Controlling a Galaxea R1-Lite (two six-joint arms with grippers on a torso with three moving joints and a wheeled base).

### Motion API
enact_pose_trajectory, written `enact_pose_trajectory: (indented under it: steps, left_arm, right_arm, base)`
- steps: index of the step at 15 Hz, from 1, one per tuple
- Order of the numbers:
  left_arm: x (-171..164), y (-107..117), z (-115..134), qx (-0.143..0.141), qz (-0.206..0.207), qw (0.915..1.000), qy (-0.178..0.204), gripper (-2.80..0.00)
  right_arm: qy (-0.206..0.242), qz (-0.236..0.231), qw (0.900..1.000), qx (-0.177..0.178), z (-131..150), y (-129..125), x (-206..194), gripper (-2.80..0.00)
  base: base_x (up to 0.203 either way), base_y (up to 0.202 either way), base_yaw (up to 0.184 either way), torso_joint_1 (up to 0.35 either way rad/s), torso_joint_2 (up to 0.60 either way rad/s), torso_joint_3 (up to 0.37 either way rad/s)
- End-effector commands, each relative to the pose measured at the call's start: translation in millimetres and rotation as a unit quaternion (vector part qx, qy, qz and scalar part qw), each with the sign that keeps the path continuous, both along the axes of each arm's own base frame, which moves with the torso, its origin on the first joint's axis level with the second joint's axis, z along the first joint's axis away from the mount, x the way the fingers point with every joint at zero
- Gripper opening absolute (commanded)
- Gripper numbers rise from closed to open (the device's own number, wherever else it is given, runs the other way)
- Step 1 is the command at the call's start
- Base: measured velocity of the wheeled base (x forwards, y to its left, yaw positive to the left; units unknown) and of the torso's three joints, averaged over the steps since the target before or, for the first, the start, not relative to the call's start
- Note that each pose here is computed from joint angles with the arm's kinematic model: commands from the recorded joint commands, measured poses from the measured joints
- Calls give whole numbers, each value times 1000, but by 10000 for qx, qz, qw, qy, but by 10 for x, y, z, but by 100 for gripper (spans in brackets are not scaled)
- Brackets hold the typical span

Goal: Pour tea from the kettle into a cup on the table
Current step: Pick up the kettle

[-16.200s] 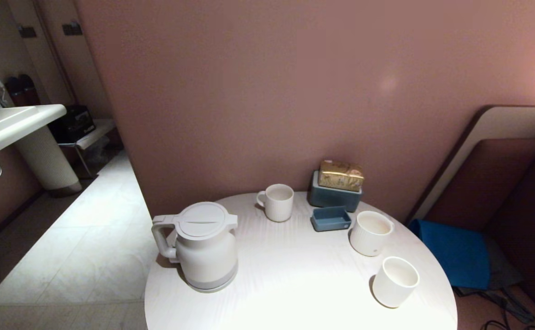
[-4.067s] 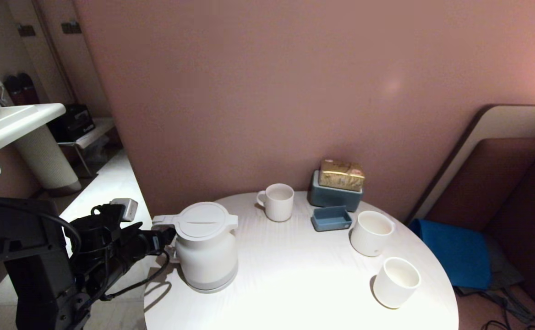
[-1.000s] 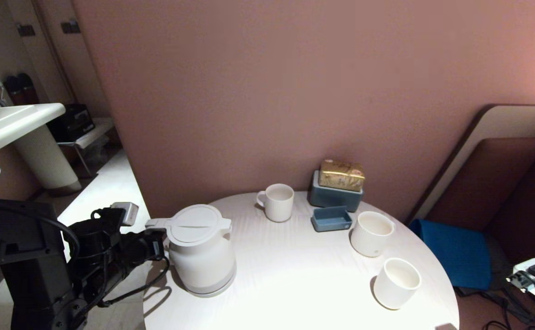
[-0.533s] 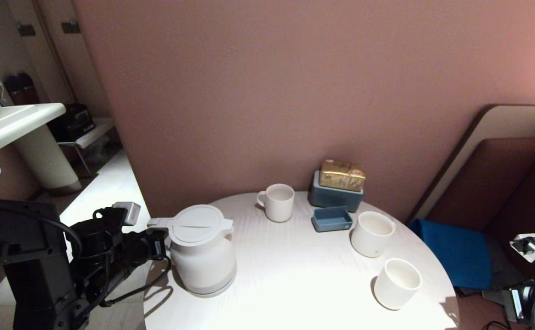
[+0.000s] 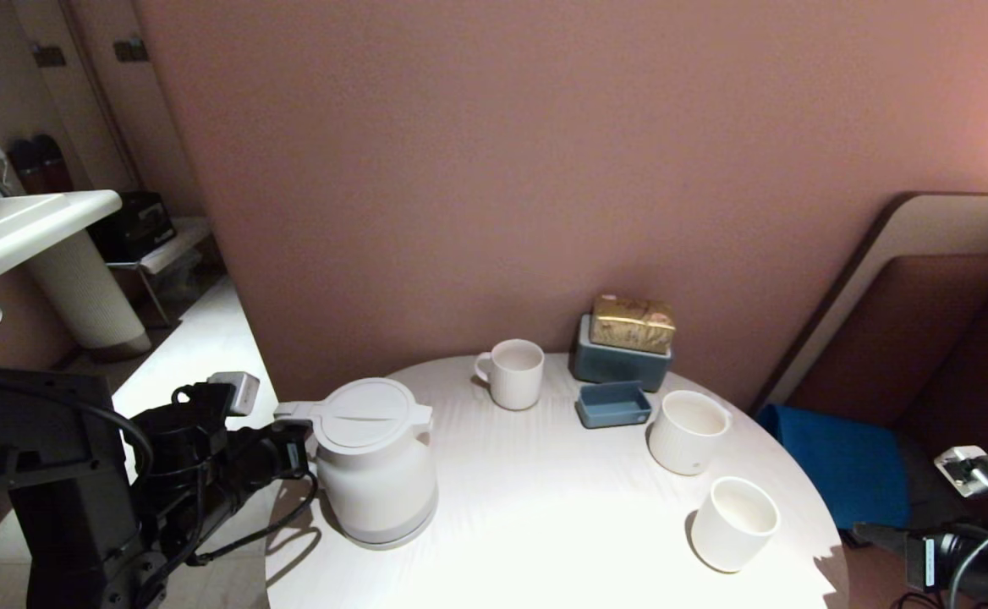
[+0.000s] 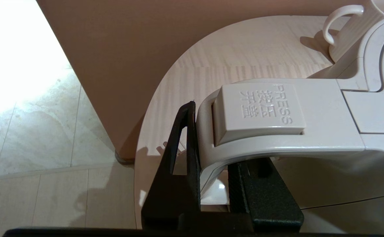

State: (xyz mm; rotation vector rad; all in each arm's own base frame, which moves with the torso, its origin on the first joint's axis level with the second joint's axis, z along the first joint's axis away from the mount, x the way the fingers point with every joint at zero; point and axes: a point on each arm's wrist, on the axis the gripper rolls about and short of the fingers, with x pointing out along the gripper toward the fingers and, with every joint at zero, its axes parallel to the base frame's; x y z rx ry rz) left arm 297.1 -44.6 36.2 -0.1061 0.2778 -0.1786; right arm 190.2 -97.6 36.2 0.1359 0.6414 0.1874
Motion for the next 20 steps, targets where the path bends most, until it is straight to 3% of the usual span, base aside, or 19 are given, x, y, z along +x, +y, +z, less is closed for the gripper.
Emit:
enact_pose_trajectory:
  steps: [1,9,16,20]
  left_arm:
    - [23,-5,32,-41,-8,9998,-220,-280]
    - [32,-2,-12,-29,6,9999,-151,-280]
    - [27,-1,-30,-30,9,9999,-112,-280]
    - [28,-1,-35,-29,9,9999,-105,-280]
  right_arm:
    - [99,172,9996,192,-175,19,19,-280]
    - [-28,840,9945,623,-182,447,168,-280]
    - [-97,512,9980,359,-227,421,233,-280]
    - [2,375,9989,283,-515,368,326,-280]
  base:
    - [0,0,0,0,0,0]
    - [0,0,0,0,0,0]
    - [0,0,0,0,0,0]
    - [0,0,0,0,0,0]
